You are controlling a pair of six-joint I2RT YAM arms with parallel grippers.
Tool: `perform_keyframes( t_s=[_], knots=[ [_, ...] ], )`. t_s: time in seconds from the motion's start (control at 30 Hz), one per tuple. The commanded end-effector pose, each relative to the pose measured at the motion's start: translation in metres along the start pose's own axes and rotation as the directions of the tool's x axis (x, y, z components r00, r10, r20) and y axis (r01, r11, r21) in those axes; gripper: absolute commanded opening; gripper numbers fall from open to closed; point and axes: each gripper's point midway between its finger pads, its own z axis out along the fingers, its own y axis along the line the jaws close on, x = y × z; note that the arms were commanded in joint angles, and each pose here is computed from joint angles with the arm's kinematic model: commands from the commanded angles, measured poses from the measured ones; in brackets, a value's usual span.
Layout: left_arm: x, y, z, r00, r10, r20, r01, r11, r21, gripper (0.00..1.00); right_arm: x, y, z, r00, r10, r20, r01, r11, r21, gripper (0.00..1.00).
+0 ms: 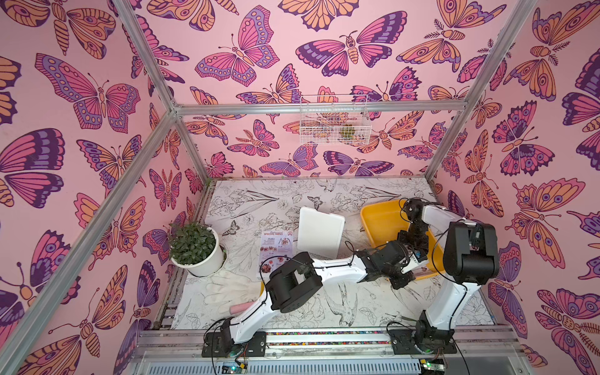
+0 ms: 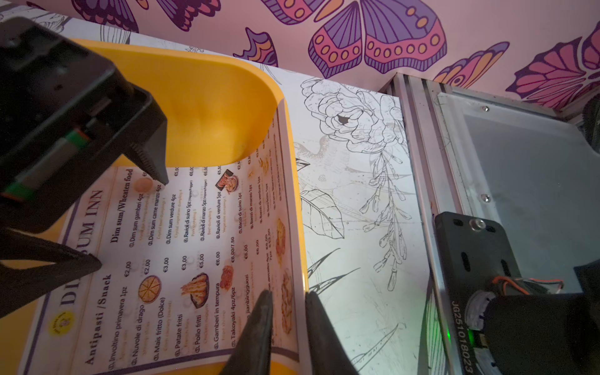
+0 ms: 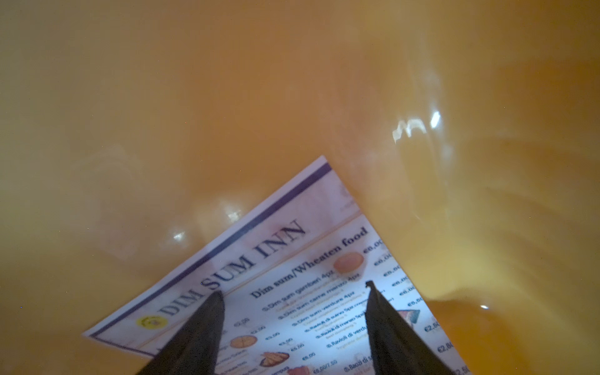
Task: Replace the menus in the menu holders
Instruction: Pick up the menu from the storage box.
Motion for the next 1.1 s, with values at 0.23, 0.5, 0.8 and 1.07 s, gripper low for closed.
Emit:
perform_keyframes(
  t_s=[0.23,0.5,0.8,1.07],
  knots=[
    [-0.030,-0.007,-0.030,0.997,0.041,0.064,-0.039,0.999,-0.022,0.00,-0.010,0.004,-0.014,1.000,0.016,0.027,-0.015,0.999,-0.039,0.71],
    [-0.045,-0.011,-0.065,0.987,0.129,0.098,-0.124,0.991,-0.052,0.00,-0.036,0.007,-0.074,0.980,0.137,0.145,-0.106,0.973,-0.204,0.83],
    [-0.059,0.045,-0.103,0.975,0.188,0.121,-0.169,0.974,-0.151,0.00,-0.041,-0.022,-0.129,0.907,0.374,0.192,-0.311,0.904,-0.293,0.92],
    [-0.087,0.119,-0.145,0.956,0.240,0.167,-0.194,0.949,-0.250,0.00,-0.058,-0.051,-0.144,0.820,0.550,0.155,-0.448,0.787,-0.424,0.91]
  ],
)
